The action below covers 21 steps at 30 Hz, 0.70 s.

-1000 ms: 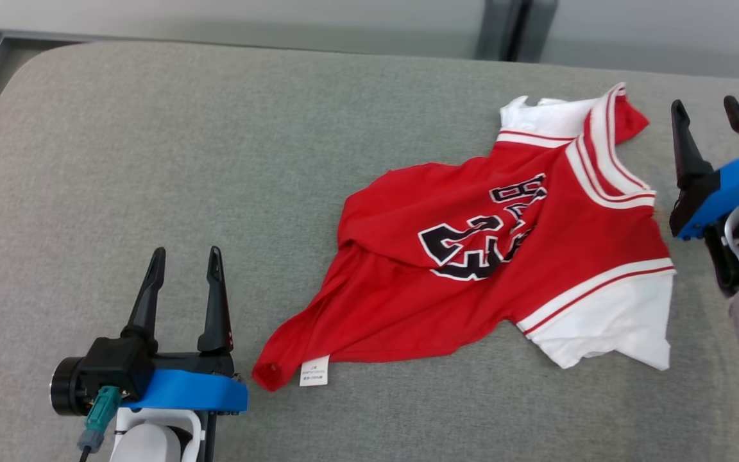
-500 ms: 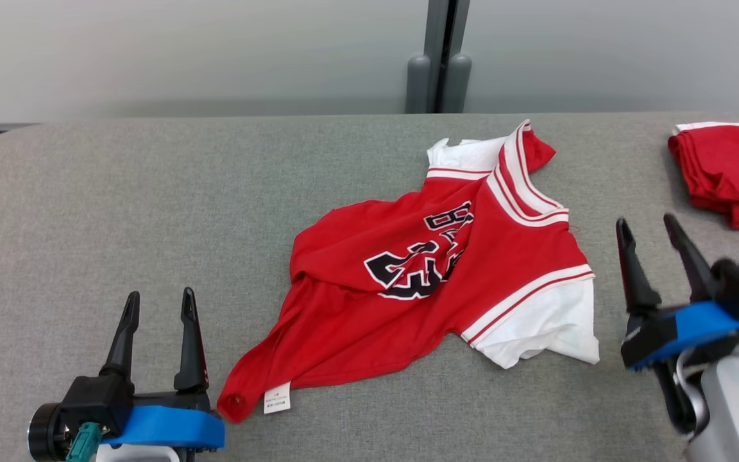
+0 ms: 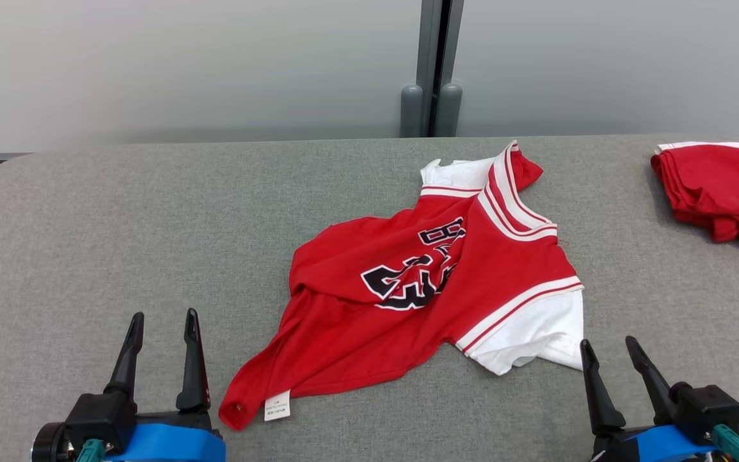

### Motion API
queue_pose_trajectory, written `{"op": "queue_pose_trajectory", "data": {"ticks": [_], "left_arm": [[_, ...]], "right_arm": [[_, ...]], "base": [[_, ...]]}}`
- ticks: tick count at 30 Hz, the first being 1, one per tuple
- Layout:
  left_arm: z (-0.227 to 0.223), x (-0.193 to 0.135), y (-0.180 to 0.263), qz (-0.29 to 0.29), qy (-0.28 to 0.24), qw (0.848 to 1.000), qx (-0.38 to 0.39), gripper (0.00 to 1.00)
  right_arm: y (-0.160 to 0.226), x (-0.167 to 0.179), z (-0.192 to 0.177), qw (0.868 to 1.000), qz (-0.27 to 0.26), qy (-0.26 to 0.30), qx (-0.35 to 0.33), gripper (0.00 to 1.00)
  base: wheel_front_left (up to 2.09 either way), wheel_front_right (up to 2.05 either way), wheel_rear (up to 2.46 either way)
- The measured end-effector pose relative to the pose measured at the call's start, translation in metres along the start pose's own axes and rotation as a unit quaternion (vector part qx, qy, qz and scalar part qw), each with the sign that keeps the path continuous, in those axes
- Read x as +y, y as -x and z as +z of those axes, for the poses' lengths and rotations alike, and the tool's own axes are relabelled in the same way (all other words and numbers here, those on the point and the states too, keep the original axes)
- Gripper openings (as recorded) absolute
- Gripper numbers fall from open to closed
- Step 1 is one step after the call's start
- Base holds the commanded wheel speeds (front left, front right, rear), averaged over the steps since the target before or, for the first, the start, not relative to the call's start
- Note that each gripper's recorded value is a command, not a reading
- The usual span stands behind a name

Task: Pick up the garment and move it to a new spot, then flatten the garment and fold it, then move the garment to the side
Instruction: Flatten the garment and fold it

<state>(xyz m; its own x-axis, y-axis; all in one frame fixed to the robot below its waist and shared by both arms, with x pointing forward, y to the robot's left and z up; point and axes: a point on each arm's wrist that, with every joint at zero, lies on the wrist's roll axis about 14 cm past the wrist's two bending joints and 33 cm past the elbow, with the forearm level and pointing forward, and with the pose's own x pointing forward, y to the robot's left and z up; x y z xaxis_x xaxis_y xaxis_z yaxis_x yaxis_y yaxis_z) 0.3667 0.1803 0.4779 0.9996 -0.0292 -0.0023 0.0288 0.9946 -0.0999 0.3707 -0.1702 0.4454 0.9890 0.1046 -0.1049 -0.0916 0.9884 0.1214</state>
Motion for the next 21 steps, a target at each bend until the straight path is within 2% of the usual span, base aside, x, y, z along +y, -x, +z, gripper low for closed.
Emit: {"op": "queue_pose_trajectory", "data": {"ticks": [12,16,21], "left_arm": [[0.0,0.001,0.004,0.002,0.0,1.0,0.001,1.0],[-0.002,0.005,0.007,0.008,0.001,1.0,0.003,1.0],[-0.002,0.008,0.009,0.013,0.002,1.0,0.004,1.0]], "right_arm": [[-0.005,0.01,-0.002,1.0,0.017,0.012,0.013,1.0],[-0.01,0.037,-0.01,0.998,0.055,0.006,0.033,1.0],[-0.01,0.054,-0.023,0.995,0.078,-0.001,0.059,1.0]], "base": [[0.0,0.0,0.0],[0.0,0.0,0.0],[0.0,0.0,0.0]]}}
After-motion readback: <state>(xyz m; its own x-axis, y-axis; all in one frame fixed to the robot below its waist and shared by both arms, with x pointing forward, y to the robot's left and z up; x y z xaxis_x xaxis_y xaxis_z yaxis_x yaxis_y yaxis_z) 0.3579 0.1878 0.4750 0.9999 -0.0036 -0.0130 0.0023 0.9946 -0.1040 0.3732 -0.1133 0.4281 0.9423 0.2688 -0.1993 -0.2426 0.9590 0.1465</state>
